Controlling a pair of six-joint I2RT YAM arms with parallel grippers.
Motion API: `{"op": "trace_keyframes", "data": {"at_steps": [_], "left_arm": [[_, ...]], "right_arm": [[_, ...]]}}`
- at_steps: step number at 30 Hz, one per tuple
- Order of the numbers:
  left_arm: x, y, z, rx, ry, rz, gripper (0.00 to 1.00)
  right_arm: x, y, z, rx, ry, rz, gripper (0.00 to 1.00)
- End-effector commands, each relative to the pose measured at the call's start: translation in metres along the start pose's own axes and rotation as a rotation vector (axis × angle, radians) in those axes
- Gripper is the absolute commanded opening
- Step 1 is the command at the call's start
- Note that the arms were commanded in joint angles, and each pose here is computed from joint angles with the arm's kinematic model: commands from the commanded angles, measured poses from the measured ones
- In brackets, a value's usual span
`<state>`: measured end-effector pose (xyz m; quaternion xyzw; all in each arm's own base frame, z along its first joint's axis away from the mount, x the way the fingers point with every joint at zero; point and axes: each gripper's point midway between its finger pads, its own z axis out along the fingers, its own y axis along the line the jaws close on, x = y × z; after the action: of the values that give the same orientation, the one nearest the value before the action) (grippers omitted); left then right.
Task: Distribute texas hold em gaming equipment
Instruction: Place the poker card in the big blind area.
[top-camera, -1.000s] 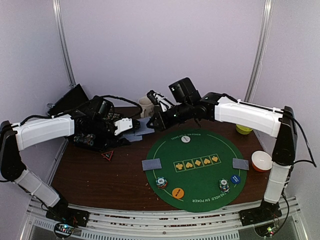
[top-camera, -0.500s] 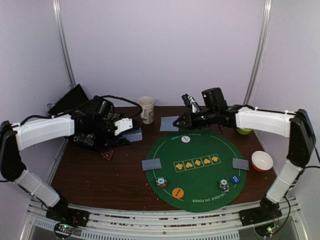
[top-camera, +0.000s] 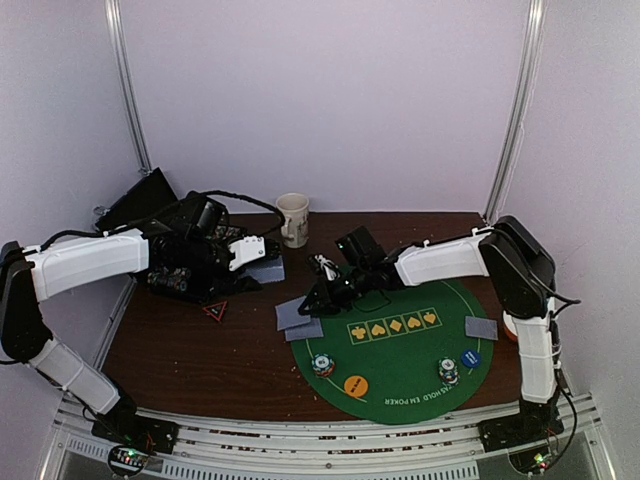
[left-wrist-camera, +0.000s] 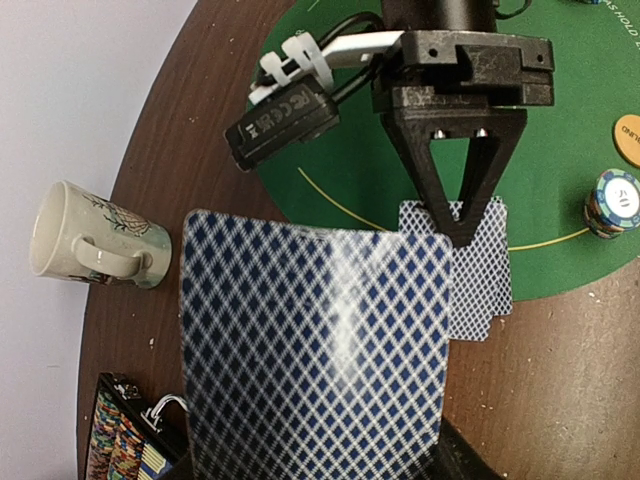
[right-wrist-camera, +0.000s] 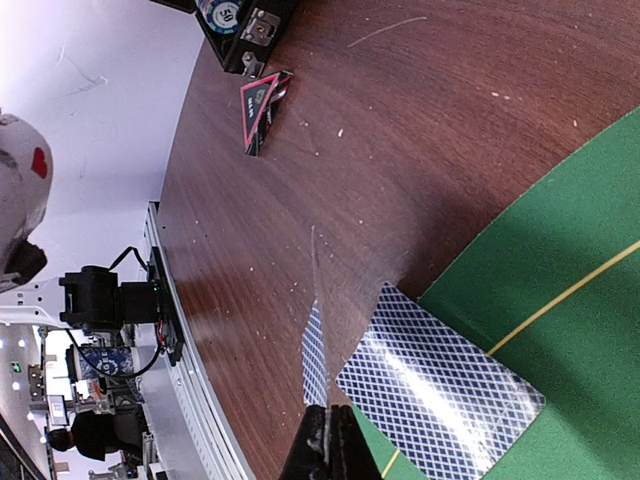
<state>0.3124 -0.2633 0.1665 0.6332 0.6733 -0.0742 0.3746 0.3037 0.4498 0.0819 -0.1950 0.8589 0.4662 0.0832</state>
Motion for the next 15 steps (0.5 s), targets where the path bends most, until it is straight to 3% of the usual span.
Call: {"op": "trace_keyframes", "data": {"at_steps": [1, 15], "left_arm": [[-0.014, 0.008, -0.002, -0.026, -0.045, 0.009, 0.53], [-0.009, 0.008, 0.000, -0.028, -0.027, 0.006, 0.53]], "right_arm": [[-0.005, 0.004, 0.006, -0.034, 0.019, 0.002, 0.00], [0.013, -0.016, 0.024, 0.005, 0.111, 0.024, 0.00]]}}
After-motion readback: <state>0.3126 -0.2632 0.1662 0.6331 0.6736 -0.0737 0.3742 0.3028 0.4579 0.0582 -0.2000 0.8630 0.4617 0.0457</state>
